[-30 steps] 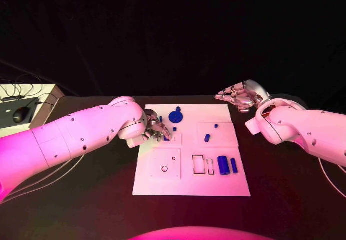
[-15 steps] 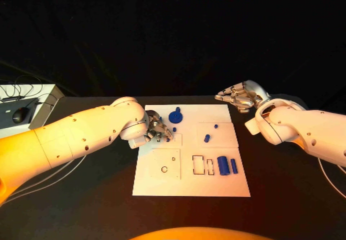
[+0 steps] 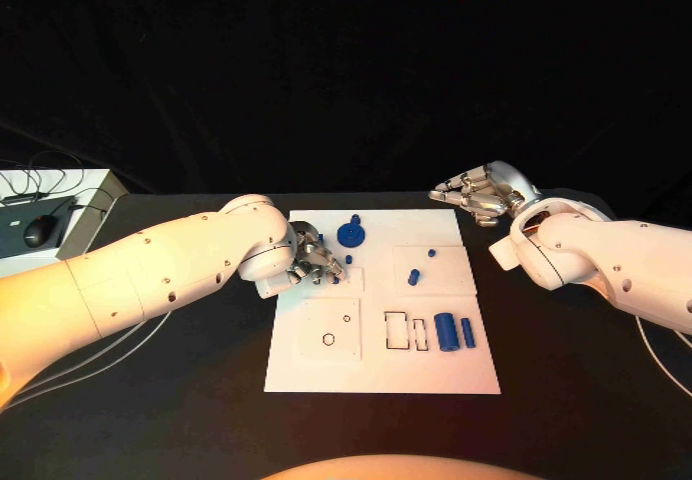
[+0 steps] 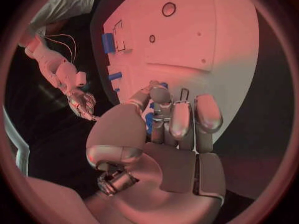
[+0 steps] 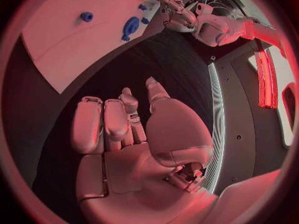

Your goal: Assemble the parts on the task board

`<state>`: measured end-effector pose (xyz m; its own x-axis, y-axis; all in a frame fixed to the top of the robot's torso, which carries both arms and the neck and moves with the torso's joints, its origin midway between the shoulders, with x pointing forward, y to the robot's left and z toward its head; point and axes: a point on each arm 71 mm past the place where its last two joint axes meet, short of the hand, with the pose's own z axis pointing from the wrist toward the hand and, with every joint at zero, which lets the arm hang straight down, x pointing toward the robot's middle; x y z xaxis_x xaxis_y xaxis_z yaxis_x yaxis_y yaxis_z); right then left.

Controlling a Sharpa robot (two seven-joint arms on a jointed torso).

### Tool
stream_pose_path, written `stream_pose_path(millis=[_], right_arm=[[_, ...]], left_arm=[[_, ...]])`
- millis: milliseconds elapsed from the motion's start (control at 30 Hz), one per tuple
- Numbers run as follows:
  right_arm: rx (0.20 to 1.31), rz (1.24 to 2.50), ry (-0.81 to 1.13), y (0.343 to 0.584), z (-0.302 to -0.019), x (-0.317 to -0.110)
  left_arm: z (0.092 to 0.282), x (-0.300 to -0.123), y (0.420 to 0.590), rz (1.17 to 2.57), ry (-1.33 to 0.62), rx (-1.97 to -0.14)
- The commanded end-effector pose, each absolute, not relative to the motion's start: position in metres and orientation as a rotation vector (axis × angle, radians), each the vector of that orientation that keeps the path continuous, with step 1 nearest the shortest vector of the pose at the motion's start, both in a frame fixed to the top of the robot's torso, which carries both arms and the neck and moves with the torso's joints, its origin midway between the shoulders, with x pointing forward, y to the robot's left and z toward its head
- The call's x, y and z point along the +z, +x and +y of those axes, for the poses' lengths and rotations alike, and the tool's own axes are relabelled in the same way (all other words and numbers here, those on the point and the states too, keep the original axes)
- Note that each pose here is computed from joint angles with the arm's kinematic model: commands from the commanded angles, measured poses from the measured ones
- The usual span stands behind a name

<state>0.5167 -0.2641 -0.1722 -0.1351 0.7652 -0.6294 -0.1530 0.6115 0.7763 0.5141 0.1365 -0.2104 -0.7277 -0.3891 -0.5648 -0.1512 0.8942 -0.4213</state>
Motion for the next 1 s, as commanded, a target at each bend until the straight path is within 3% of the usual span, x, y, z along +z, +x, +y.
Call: stream_pose_path(millis=[33,467,1000], right_arm=[[0.869,1.511,0.523,0.516,-0.263,-0.172],[0.867,1.507,0.523,0.516,-0.264,-0.172],[0.865,1.505,0.524,0.516,-0.265,-0.173]], left_arm=[[0.138,-0.214,0.511,2.403,-0.368,-0.447],[0.141,-0.208,0.506,2.391,-0.359,-0.471],[0.145,-0.185,0.508,2.336,-0.406,-0.559]])
